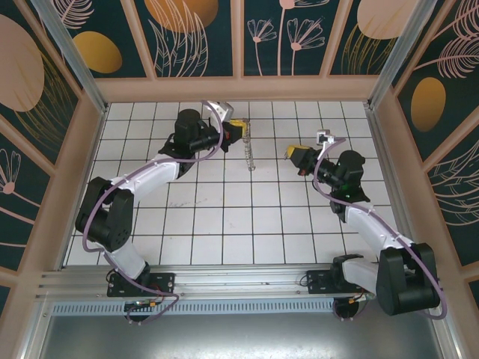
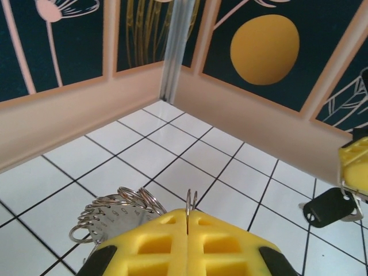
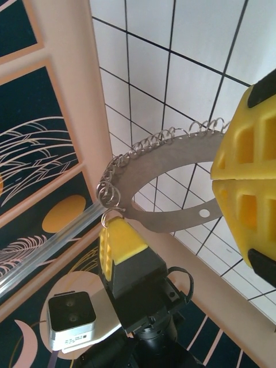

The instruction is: Put the keys on the keyring

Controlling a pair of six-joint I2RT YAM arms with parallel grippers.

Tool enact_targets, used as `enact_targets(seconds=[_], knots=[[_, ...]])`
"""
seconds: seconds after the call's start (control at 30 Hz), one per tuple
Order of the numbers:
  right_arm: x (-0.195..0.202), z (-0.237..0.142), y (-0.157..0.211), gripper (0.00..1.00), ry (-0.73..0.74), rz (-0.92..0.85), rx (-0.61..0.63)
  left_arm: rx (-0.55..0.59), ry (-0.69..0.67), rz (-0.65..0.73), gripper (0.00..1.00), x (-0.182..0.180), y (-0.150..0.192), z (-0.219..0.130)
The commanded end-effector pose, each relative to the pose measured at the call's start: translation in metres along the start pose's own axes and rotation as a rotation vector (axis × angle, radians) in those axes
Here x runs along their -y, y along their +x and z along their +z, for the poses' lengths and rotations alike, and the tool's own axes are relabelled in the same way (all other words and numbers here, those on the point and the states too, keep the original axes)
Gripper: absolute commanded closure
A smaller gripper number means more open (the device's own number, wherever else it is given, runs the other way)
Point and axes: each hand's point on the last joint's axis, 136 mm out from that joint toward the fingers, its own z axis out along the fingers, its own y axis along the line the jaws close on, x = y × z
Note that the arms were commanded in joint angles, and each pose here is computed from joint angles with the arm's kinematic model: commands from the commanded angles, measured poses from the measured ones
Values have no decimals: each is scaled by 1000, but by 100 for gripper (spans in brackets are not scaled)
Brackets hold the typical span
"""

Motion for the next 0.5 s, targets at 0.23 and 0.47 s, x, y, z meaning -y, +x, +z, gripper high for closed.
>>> enact_targets(seconds=[0.23, 0.47], knots=[[-49, -5, -49, 100, -153, -208, 107, 96, 73, 146, 100, 48, -40, -11], [-55, -5, -53, 100, -194, -241, 137, 19, 5, 202, 100, 50, -34, -1]])
